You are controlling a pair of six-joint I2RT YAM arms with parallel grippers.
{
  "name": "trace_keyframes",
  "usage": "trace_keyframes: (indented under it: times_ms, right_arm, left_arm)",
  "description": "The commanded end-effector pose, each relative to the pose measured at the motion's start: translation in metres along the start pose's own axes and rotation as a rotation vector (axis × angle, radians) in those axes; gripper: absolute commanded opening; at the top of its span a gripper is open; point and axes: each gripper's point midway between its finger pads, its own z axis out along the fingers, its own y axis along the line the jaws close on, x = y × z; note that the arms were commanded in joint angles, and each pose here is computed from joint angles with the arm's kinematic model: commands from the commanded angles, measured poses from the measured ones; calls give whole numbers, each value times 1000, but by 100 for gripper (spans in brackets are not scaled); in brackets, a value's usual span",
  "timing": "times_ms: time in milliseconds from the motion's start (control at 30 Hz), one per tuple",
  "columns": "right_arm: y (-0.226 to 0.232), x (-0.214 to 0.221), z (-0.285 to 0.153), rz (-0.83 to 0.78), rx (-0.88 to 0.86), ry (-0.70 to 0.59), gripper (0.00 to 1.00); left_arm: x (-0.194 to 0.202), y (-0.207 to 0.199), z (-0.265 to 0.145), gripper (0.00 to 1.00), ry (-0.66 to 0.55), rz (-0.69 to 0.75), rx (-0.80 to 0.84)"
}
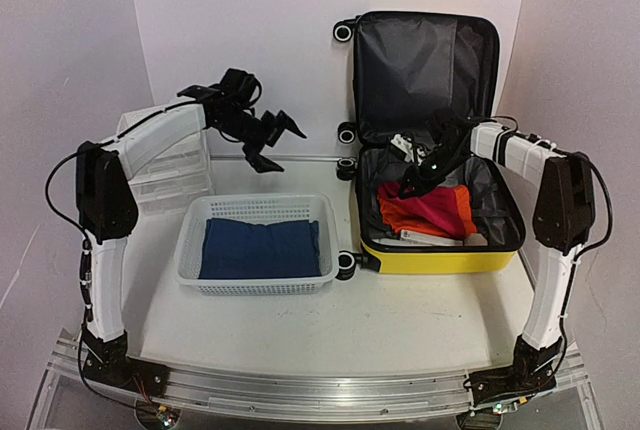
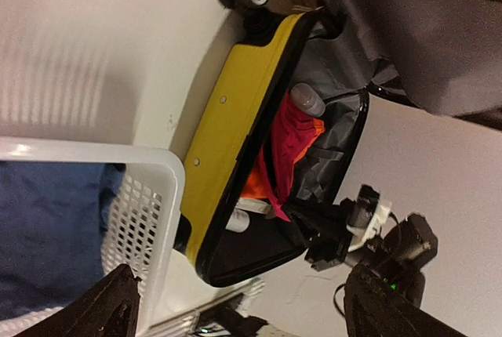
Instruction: Open, take out, and arrange the luggage
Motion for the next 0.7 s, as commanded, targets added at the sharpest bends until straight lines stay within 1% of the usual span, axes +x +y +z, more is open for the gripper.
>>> trace_keyframes:
  times_ms: [0, 133, 200, 333, 467, 667]
  right_arm:
    - [29, -15, -35, 6, -68, -94, 0]
    - [36, -8, -39, 11, -87, -93, 0]
    - [39, -5, -41, 15, -95, -93, 0]
    - [47, -1, -44, 26, -122, -103, 0]
    - [51, 2, -47, 38, -133, -112, 0]
    - [56, 4, -54, 40, -129, -134, 0]
  left_arm:
    - [49, -48, 38, 91, 182, -233, 130]
    - [93, -63, 89, 91, 273, -324, 130]
    - [116, -57, 111, 89, 307, -380, 90]
    - [132, -50, 129, 85, 274, -477, 49]
    - [150, -44, 147, 85, 250, -583, 11]
    - [167, -43, 177, 87, 242, -640, 5]
